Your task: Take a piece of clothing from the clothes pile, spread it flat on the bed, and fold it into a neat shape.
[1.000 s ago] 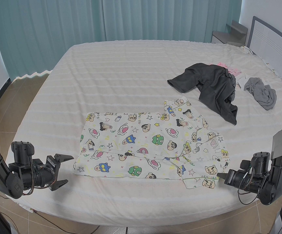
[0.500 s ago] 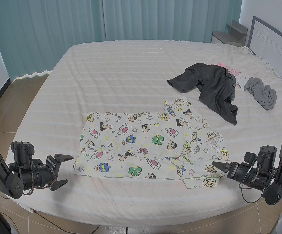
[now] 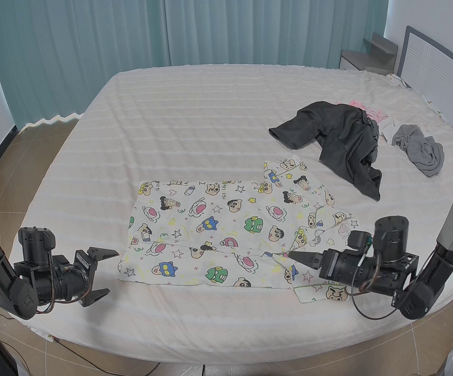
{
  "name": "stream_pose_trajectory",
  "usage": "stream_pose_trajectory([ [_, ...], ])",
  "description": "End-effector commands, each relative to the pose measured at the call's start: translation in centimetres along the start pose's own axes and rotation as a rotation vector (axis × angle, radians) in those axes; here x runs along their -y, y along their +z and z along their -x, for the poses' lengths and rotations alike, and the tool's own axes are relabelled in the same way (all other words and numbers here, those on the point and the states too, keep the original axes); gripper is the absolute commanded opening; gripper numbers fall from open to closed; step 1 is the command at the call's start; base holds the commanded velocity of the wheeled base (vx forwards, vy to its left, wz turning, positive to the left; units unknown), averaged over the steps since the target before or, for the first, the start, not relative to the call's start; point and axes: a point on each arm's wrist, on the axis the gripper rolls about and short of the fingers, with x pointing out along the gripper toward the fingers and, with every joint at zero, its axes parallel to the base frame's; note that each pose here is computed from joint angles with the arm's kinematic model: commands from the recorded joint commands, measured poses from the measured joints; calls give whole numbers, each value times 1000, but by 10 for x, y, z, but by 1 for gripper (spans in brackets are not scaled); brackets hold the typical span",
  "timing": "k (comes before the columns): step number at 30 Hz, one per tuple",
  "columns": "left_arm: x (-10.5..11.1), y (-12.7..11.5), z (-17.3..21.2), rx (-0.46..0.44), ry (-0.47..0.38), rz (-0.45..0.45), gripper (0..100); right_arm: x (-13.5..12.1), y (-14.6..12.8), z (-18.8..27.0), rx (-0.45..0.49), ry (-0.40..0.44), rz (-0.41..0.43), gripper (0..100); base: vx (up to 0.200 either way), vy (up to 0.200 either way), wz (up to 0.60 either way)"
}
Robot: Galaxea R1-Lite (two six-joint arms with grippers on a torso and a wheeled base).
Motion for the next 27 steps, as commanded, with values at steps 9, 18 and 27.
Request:
stream_pose_trajectory([
  [9,0,0,0,0,0,1,100,-27,-17,-68,-146,23,-60,100,0,0,0],
  [18,0,0,0,0,0,1,100,-26,-29,-81,-200,-49,-60,100,0,0,0],
  [27,0,0,-1,0,1,1,100,-23,-24,-104,-87,-136,-41,100,0,0,0],
])
